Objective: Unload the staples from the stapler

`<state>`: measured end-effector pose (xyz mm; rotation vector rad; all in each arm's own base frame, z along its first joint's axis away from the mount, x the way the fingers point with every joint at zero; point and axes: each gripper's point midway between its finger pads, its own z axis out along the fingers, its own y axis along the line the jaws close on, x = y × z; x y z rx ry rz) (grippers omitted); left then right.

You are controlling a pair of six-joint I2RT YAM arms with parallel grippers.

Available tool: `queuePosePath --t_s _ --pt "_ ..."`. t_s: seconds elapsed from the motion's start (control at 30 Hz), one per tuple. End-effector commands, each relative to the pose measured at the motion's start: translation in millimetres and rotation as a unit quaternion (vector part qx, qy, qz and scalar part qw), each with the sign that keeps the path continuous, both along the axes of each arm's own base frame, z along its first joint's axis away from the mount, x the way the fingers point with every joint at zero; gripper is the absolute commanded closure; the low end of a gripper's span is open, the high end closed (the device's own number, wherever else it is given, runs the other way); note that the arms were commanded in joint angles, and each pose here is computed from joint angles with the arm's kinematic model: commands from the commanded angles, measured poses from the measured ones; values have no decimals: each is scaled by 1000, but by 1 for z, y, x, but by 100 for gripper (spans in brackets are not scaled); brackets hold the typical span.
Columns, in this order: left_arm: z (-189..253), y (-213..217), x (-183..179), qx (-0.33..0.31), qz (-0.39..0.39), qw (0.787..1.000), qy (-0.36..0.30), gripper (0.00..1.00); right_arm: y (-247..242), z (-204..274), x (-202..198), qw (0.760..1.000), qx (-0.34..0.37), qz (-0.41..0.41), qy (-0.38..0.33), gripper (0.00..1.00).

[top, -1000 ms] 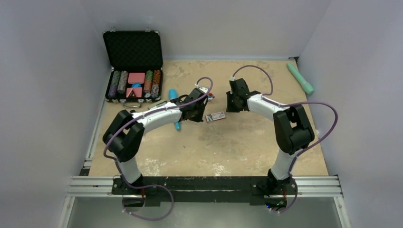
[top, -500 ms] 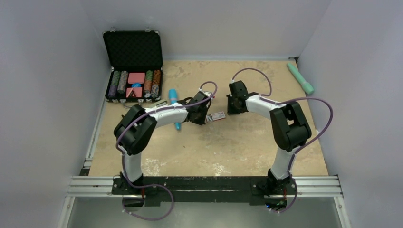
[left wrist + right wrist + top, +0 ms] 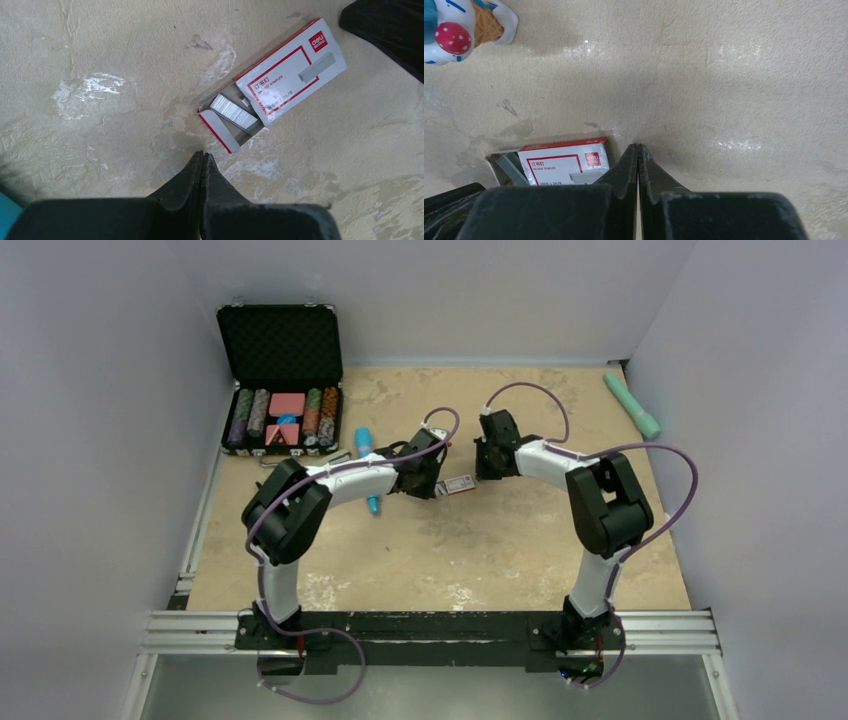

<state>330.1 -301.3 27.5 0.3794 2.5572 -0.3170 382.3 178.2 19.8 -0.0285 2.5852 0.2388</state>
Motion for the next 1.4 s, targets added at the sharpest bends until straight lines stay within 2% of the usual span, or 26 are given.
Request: queuePosePath --t_s 0.0,0.2,0.7,0.87,1.37 --pt "31 -16 18 -32 -4 999 -35 100 5 -12 -7 1000 1 16 14 100" --pt "38 -20 25 -38 -9 998 -54 100 6 -9 -7 1000 4 18 12 100" --pt "4 -25 25 -25 -14 999 -25 100 12 -10 -4 1000 13 23 11 100" --pt "2 -25 24 -26 -13 999 -24 100 31 -6 -5 998 39 42 11 100" --pt "8 -27 25 -32 -17 999 -28 100 63 -13 -20 997 40 65 25 100"
